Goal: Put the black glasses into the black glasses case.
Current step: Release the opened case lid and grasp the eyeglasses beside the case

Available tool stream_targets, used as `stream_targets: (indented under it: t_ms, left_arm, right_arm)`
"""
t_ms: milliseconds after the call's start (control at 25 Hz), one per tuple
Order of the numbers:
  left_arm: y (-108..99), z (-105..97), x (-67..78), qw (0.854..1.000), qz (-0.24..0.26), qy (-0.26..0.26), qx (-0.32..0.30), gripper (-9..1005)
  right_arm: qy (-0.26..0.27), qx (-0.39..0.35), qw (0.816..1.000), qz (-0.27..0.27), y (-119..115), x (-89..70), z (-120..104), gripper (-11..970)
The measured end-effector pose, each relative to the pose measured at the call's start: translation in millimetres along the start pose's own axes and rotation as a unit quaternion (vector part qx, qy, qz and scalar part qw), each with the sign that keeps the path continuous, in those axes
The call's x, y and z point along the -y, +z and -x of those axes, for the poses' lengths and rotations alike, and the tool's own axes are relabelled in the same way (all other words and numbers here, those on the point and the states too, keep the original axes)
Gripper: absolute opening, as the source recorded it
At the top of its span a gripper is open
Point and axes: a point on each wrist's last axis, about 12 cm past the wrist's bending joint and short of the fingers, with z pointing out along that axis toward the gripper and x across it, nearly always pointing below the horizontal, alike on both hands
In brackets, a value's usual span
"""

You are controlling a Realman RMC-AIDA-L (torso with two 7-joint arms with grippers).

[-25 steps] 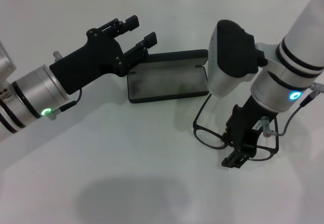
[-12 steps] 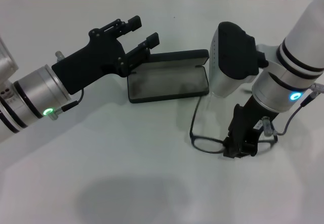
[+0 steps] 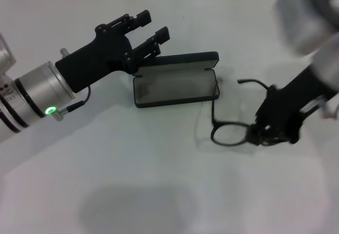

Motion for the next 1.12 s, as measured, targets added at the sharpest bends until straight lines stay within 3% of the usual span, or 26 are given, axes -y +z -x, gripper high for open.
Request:
stream_targets:
  t_ms: [240, 520, 880, 1120]
  left_arm:
    - [-6, 19, 8.1, 0.996, -0.069, -0.009, 0.051, 570]
    - [-1, 45, 11.0, 0.982, -0.172, -0.026, 0.074, 566]
    - [55, 64, 17.0, 0.955, -0.284, -0.076, -0.026, 564]
    - [78, 62, 18.5, 0.944, -0.290, -0.113, -0.106, 564]
  right_arm:
    - [-0.046, 0.167, 0.985, -0.015, -29, -9.4, -44, 109]
    - [-0.120, 0.314, 0.940, -0.057, -20, -20.0, -84, 109]
    - [-0.181, 0.344, 0.915, -0.108, 5, -14.1, -91, 108]
    - [-0.208, 0.340, 0.909, -0.122, 11, -13.0, -88, 108]
